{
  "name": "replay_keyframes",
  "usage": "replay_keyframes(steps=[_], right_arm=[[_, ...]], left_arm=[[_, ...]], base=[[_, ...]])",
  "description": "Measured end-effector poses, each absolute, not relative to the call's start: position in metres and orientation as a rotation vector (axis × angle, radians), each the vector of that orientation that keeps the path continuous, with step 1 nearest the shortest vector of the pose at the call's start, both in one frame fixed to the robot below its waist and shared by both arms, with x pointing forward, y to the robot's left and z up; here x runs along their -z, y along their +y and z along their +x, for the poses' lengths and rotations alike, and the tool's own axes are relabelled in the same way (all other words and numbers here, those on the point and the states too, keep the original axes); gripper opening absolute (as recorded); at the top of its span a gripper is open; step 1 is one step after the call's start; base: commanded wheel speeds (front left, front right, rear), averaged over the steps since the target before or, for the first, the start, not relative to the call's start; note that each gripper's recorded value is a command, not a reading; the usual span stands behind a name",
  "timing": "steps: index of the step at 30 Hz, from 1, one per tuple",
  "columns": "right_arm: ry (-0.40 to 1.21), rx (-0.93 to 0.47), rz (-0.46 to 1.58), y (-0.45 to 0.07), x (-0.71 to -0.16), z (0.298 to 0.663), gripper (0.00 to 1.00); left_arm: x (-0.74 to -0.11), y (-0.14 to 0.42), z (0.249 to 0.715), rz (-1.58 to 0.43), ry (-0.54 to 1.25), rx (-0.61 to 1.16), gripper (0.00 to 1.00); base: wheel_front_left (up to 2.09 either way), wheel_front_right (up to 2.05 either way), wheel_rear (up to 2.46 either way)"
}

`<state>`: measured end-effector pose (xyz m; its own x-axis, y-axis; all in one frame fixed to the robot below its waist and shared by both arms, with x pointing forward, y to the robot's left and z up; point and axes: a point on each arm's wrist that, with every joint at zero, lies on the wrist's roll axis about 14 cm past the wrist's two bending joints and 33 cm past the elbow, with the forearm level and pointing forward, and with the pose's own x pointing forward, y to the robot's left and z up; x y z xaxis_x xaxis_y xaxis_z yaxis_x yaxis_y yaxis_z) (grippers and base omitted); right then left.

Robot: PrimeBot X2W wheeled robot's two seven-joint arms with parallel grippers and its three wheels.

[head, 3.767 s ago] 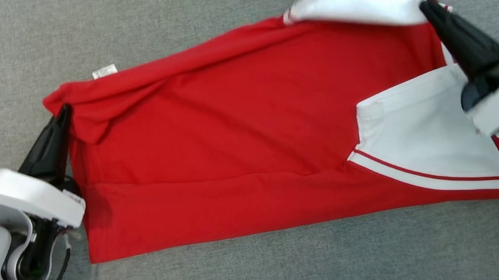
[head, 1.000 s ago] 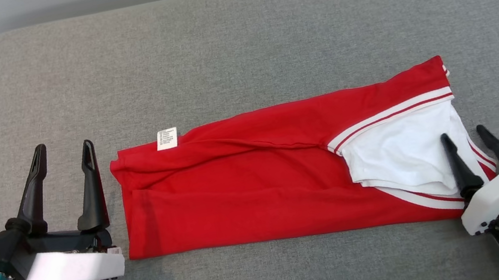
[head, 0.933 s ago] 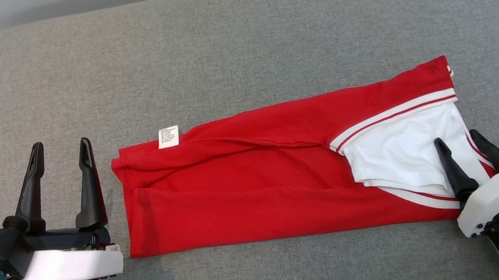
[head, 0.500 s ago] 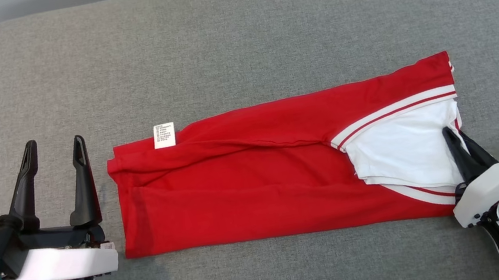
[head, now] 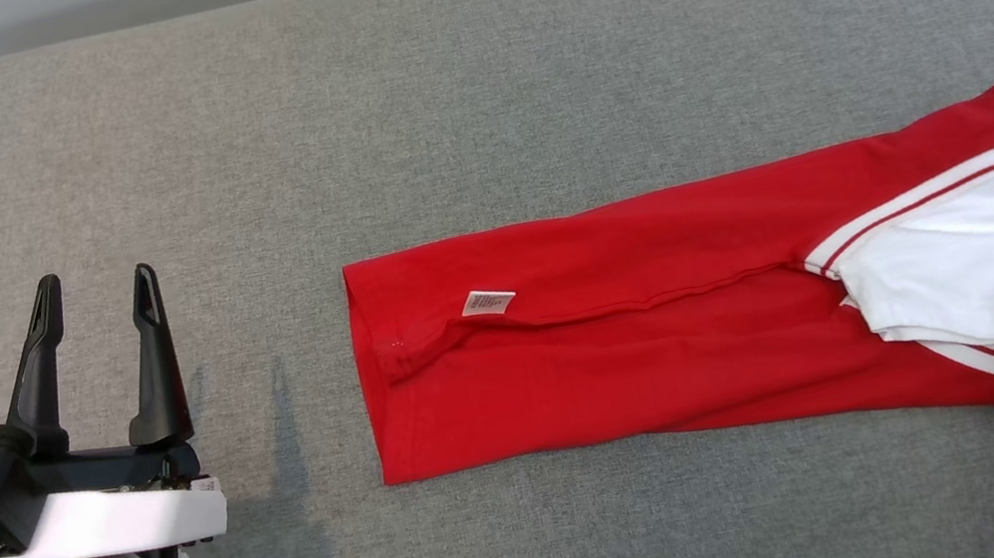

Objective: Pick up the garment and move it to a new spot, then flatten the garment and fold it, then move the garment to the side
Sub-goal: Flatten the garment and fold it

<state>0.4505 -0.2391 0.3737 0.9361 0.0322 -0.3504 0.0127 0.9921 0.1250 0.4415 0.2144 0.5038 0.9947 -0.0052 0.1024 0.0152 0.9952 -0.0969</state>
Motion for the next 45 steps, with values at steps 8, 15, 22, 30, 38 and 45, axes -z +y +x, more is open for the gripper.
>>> replay_keyframes(steps=[8, 15, 22, 30, 38, 45], right_arm=[[0.24, -0.12, 0.123, -0.202, -0.424, 0.473, 0.0], [0.145, -0.323, 0.106, -0.125, -0.483, 0.481, 0.0], [0.12, -0.55, 0.159, -0.028, -0.51, 0.466, 0.0], [0.199, -0.75, 0.189, 0.047, -0.49, 0.444, 0.0], [0.232, -0.923, 0.264, 0.1, -0.478, 0.419, 0.0], [0.266, -0.979, 0.273, 0.115, -0.466, 0.41, 0.4]], left_arm=[[-0.506, 0.21, 0.442, -0.1, -0.109, 0.024, 1.0], [-0.509, 0.205, 0.441, -0.102, -0.117, 0.034, 1.0], [-0.508, 0.202, 0.439, -0.114, -0.115, 0.033, 1.0], [-0.506, 0.203, 0.437, -0.118, -0.105, 0.03, 1.0], [-0.501, 0.209, 0.436, -0.116, -0.088, 0.012, 1.0], [-0.496, 0.209, 0.435, -0.123, -0.073, 0.009, 1.0]], base=[[0.0, 0.0, 0.0], [0.0, 0.0, 0.0], [0.0, 0.0, 0.0], [0.0, 0.0, 0.0], [0.0, 0.0, 0.0], [0.0, 0.0, 0.0]])
